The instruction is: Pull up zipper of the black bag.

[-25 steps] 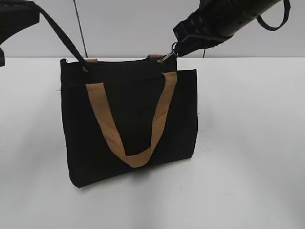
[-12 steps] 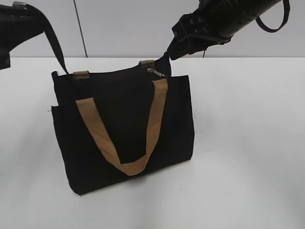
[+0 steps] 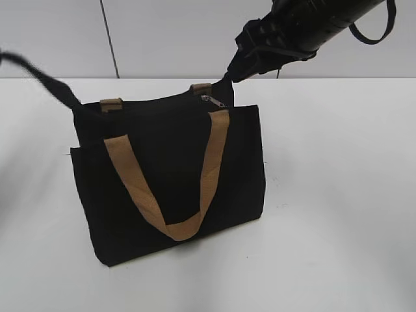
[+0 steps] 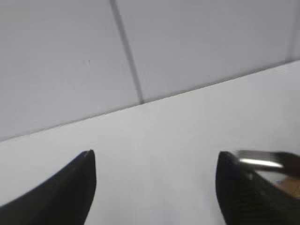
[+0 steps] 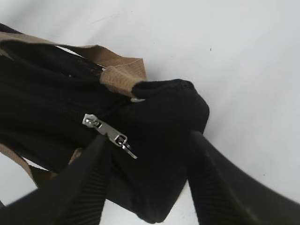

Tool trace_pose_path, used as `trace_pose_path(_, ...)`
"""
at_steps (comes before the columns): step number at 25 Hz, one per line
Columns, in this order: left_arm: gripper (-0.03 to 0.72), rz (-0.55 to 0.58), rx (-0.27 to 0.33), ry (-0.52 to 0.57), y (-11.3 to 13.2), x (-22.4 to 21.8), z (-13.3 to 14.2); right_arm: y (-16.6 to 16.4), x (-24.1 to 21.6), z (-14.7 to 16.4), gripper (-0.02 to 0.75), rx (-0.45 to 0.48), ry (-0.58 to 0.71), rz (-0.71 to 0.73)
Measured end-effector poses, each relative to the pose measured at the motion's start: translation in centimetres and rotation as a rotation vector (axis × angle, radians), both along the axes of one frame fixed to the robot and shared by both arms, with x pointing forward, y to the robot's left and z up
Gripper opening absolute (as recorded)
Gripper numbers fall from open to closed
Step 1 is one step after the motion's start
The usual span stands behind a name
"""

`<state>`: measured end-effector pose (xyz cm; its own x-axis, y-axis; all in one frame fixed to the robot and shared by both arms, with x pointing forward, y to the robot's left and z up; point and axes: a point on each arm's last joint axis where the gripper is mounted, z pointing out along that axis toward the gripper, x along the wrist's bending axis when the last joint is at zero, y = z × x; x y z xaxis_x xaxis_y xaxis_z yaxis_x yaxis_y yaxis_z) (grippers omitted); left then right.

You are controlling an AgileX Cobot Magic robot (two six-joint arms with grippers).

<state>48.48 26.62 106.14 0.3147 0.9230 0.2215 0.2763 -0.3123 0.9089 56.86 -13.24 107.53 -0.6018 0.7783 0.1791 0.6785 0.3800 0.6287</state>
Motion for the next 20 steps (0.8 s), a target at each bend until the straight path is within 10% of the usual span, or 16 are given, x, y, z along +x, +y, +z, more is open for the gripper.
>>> trace_pose_path(10, 0.574, 0.586, -0.223, 0.325, 3.6, -1.0, -2.8, -0.2, -0.1, -0.2, 0.404, -0.042, 0.002, 0.016)
trace_pose_path(20, 0.573, 0.429, -0.197, 0.833, 1.3, -0.4, -3.2, -5.2, -0.6, 1.6, 0.404, -0.016, 0.136, -0.191)
